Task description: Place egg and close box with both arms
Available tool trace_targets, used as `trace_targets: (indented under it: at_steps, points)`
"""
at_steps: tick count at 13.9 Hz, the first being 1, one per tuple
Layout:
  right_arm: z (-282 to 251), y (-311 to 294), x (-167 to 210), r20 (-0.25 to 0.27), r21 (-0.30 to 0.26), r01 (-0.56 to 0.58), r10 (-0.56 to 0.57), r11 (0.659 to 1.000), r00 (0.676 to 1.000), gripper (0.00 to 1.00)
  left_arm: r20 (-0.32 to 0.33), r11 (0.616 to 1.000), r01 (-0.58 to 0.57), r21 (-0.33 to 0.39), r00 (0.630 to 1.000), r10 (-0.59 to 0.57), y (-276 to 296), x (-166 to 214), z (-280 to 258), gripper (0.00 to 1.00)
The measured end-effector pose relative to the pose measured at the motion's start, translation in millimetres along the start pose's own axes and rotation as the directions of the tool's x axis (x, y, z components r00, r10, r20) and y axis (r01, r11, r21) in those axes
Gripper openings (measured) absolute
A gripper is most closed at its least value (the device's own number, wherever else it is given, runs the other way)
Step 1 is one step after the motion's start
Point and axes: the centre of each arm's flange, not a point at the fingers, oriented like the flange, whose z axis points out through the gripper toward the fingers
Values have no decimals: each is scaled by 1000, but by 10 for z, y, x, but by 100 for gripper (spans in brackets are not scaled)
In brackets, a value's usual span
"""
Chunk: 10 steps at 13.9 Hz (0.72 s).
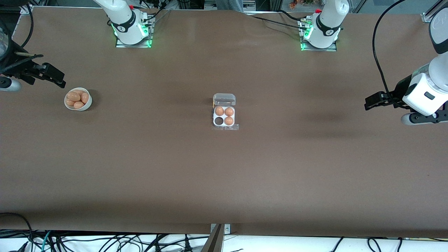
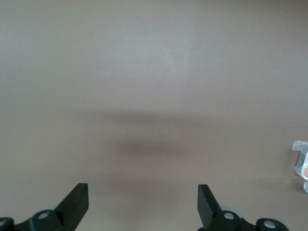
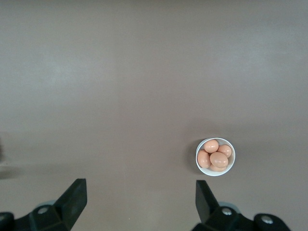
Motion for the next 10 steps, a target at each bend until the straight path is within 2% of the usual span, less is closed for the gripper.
trace_targets:
  at_steps: [3, 8, 10]
  points:
    - [292, 28, 94, 73, -8, 45, -44, 999, 996, 100, 0, 1000, 0, 0, 1000, 0, 0, 0, 2, 100]
    - [1391, 537, 423, 269, -17, 10, -5, 1000, 963, 100, 1, 1000, 1, 0, 1000, -1, -3, 1, 6, 100]
    - [1718, 710, 469, 304, -17, 18, -12, 1000, 953, 100, 1, 1000, 1, 0, 1000, -1, -4, 1, 7, 100]
